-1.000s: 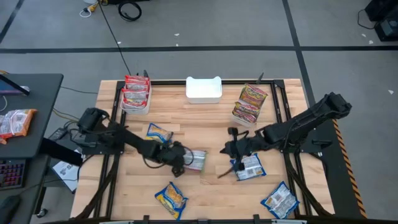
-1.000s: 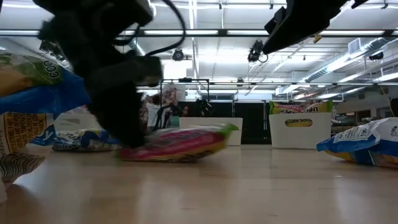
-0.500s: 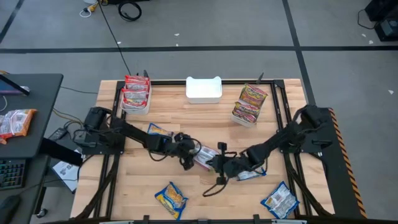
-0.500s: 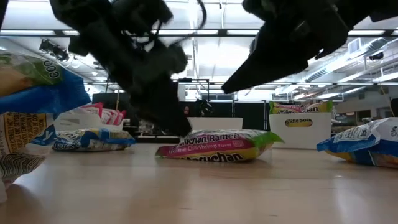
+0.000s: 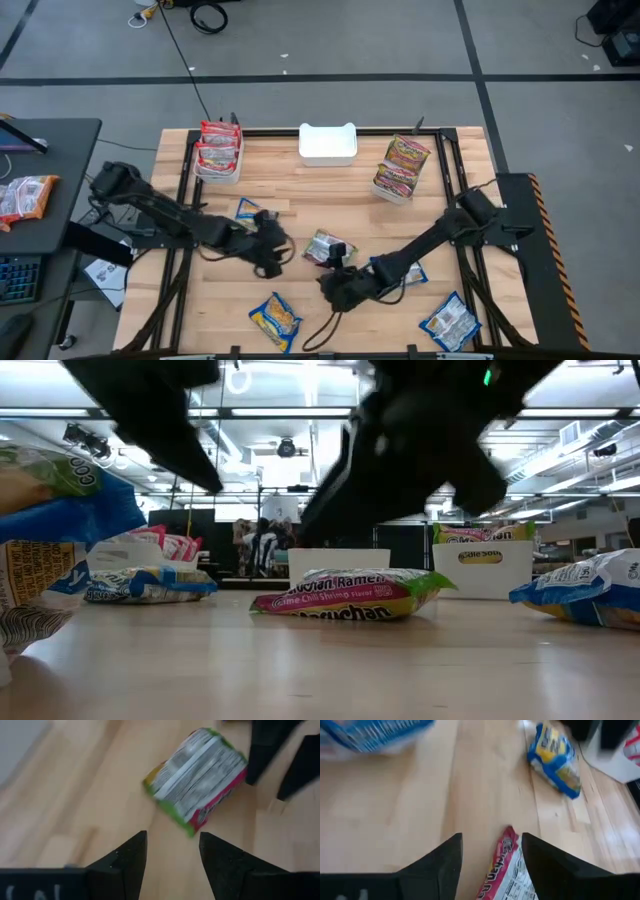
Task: Sort Maruchan noodles
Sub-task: Put the green noodle pack into the right white bin
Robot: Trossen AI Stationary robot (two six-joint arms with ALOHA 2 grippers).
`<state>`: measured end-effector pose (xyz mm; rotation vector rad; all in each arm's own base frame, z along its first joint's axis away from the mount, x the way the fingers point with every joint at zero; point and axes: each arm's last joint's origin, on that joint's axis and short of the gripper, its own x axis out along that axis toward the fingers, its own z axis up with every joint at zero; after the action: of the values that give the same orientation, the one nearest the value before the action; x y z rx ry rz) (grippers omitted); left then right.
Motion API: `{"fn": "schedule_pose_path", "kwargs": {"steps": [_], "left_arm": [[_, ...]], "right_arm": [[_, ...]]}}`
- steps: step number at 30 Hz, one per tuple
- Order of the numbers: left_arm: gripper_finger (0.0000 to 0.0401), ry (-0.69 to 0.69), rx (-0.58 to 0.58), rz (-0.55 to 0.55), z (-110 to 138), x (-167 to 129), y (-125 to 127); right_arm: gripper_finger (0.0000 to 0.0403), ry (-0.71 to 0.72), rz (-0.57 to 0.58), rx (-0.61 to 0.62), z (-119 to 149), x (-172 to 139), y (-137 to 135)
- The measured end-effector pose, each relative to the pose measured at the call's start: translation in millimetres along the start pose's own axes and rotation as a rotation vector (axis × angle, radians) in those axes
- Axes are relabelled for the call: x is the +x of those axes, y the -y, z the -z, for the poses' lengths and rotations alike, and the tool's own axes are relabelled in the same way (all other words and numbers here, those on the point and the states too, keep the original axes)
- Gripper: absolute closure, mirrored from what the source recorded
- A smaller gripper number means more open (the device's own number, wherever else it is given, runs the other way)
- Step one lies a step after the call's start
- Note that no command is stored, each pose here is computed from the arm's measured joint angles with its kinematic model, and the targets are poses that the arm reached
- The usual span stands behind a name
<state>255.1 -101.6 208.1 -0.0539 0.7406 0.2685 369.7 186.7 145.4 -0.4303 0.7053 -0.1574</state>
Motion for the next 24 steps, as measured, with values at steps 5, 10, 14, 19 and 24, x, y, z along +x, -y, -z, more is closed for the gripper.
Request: {"fn": "schedule_pose_path", "kwargs": {"steps": [5,10,14,19,24], "left_arm": [[0.0214,0.075,0.003,-0.024,12,-22,8],[0.0214,0.108,-0.023,-0.033,25,-28,13],[0.0214,0.1,-0.051,-0.058,31,-27,11],[0.0214,0.124,-0.074,-0.065,29,-27,12],[0.0214,0.132,-0.079,-0.056,30,-29,14]], "right_arm": [[0.0197,-0.105,0.04,-0.017,12,19,-9],[0.0209,-0.207,0.091,-0.025,24,26,-8],[0.0228,-0.281,0.13,-0.035,31,28,1],[0.0297,-0.364,0.138,-0.033,37,30,14],[0.0392,-0.458,0.162,-0.058,45,30,27]]}}
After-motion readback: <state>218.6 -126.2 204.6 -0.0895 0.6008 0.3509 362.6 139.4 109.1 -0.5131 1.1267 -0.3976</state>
